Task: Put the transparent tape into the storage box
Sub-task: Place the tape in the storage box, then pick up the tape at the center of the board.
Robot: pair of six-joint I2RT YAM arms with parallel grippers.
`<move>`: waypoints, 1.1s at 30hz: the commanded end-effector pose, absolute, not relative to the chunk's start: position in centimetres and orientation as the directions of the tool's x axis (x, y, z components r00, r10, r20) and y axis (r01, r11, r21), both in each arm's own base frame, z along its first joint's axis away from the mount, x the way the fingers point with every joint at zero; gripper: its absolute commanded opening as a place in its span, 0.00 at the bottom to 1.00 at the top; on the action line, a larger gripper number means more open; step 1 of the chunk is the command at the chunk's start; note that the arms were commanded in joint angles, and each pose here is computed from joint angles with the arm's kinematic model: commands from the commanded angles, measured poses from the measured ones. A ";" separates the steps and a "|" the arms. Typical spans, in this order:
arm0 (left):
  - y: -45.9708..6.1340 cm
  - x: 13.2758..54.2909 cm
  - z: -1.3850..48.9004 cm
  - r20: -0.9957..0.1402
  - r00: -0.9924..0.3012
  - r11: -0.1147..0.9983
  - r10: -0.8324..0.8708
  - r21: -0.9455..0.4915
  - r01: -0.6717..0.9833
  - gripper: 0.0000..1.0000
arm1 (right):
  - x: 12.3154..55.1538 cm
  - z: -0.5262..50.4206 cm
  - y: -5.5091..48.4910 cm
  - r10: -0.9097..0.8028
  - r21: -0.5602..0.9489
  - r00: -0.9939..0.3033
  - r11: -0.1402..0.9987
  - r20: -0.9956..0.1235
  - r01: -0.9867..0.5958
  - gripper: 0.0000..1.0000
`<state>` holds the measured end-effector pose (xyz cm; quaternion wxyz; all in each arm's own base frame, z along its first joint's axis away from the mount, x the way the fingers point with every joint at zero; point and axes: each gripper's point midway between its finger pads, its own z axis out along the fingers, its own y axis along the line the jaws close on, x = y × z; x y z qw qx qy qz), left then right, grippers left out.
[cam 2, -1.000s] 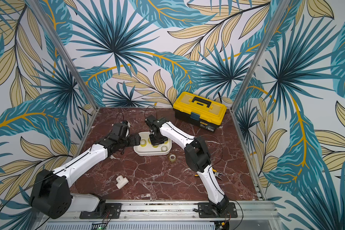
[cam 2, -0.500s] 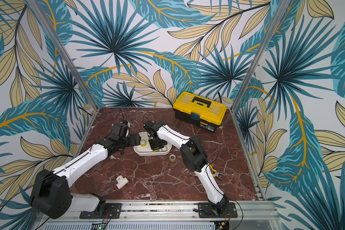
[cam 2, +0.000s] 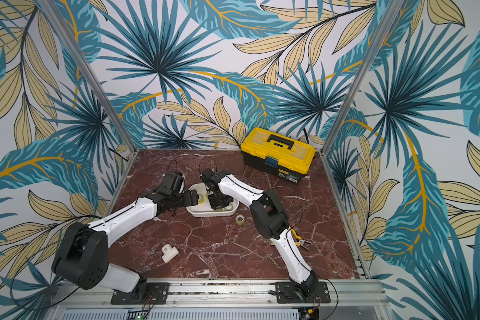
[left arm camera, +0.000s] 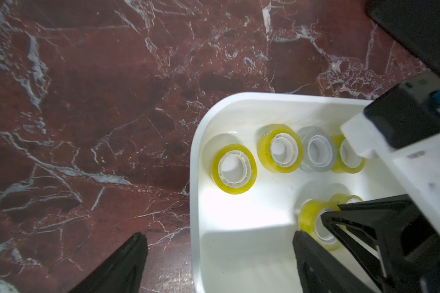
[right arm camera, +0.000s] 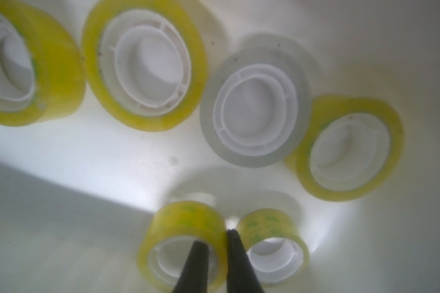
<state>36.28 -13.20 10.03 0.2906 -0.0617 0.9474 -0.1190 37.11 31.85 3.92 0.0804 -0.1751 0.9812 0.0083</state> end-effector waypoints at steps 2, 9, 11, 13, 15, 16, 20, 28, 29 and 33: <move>-13.0 35.9 9.1 -0.518 -0.834 0.962 -0.191 -0.266 -0.055 0.94 | 36.7 2.9 31.6 -0.350 -0.031 -0.927 0.936 -0.136 -0.349 0.23; -12.9 35.5 8.3 -0.500 -0.847 0.966 -0.181 -0.253 -0.058 0.95 | 37.5 5.0 32.3 -0.346 -0.005 -0.918 0.936 -0.193 -0.351 0.29; -12.9 35.4 8.2 -0.501 -0.846 0.965 -0.183 -0.255 -0.058 0.94 | 37.8 6.0 32.5 -0.343 0.000 -0.914 0.936 -0.217 -0.352 0.29; -12.9 35.5 8.4 -0.506 -0.842 0.964 -0.184 -0.258 -0.056 0.95 | 38.2 7.7 32.4 -0.338 -0.001 -0.907 0.937 -0.251 -0.349 0.29; -13.0 35.7 8.8 -0.518 -0.836 0.964 -0.182 -0.263 -0.047 0.94 | 38.6 9.8 32.0 -0.327 -0.012 -0.898 0.941 -0.295 -0.339 0.36; -13.0 35.8 9.0 -0.520 -0.835 0.964 -0.180 -0.263 -0.044 0.94 | 38.7 10.7 31.5 -0.318 -0.015 -0.896 0.944 -0.311 -0.330 0.36; -12.9 35.8 9.7 -0.535 -0.828 0.967 -0.167 -0.253 -0.032 0.95 | 38.2 13.4 28.2 -0.261 -0.038 -0.909 0.964 -0.324 -0.263 0.42; -12.8 35.7 10.9 -0.557 -0.814 0.966 -0.163 -0.257 -0.017 0.95 | 33.6 12.4 21.5 -0.158 -0.073 -0.959 0.987 -0.237 -0.145 0.47; -12.8 35.7 10.9 -0.557 -0.814 0.966 -0.165 -0.259 -0.018 0.95 | 33.1 11.9 21.0 -0.149 -0.079 -0.963 0.988 -0.223 -0.134 0.47; -13.0 35.7 10.9 -0.556 -0.815 0.964 -0.165 -0.266 -0.013 0.95 | 31.9 8.8 20.3 -0.095 -0.055 -0.979 0.995 -0.178 -0.087 0.57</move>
